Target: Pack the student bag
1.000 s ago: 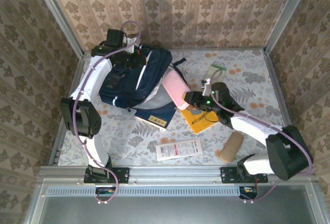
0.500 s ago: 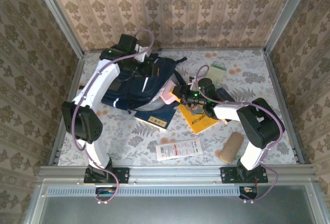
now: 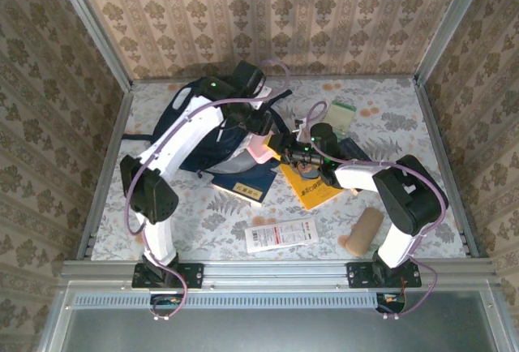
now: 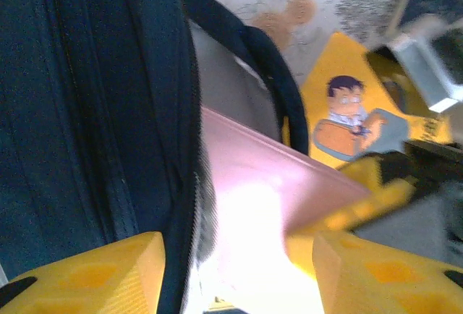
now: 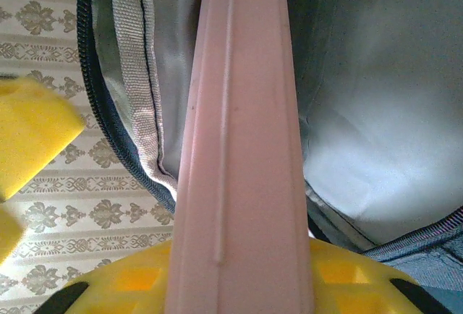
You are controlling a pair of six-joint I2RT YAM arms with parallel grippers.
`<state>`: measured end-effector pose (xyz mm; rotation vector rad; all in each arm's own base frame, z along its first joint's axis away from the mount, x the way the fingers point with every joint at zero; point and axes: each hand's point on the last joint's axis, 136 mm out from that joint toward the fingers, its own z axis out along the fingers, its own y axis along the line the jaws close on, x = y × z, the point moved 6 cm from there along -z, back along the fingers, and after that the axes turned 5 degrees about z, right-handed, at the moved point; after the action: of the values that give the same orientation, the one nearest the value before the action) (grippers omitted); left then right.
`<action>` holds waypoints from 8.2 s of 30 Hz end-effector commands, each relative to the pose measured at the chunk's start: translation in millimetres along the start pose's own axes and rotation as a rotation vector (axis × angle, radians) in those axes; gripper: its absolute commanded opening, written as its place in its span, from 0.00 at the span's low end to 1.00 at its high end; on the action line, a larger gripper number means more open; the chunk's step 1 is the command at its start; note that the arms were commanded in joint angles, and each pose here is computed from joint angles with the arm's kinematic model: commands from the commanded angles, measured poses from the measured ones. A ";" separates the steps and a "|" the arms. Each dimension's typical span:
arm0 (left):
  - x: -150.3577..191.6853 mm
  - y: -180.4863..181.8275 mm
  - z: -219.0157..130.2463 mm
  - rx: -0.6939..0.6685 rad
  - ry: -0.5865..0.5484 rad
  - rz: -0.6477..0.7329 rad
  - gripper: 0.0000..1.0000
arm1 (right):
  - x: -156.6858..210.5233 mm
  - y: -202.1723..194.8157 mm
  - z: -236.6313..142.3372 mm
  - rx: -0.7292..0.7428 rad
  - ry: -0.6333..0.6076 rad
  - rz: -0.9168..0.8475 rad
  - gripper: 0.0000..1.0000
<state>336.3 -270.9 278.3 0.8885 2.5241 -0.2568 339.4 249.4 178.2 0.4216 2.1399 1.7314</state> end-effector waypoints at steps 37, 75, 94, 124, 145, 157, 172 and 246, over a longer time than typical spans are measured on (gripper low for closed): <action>-9.4 58.2 -128.3 -0.606 -0.229 0.124 0.00 | 6.7 -0.4 24.8 0.339 -0.019 -0.192 0.26; 7.0 108.4 -139.6 -0.311 -0.491 -0.220 0.00 | -52.9 31.9 236.7 0.232 0.109 -0.177 0.65; 10.7 140.4 -71.1 -0.055 -0.436 -0.409 0.00 | -23.4 97.5 52.1 0.690 -0.122 -0.898 0.81; 33.3 105.1 25.6 0.183 -0.240 -0.683 0.00 | 56.9 -69.4 -264.7 1.507 -0.401 0.209 1.00; 31.6 119.2 8.5 0.209 -0.294 -0.711 0.00 | 78.9 -146.9 -244.5 1.329 -0.306 0.413 1.00; 32.2 124.8 8.1 0.219 -0.303 -0.726 0.00 | 79.3 -147.0 -241.4 1.237 -0.336 0.384 0.60; 19.5 116.7 -29.4 0.175 -0.351 -0.598 0.00 | 59.0 -81.0 -207.7 0.897 -0.303 0.138 0.38; 15.5 111.2 -191.2 0.065 -0.575 -0.446 0.00 | 71.1 78.8 276.5 0.134 0.273 -0.243 1.00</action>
<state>333.5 -117.0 397.9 0.1707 2.3103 -0.6046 413.4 532.0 167.7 0.0685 2.4379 1.5290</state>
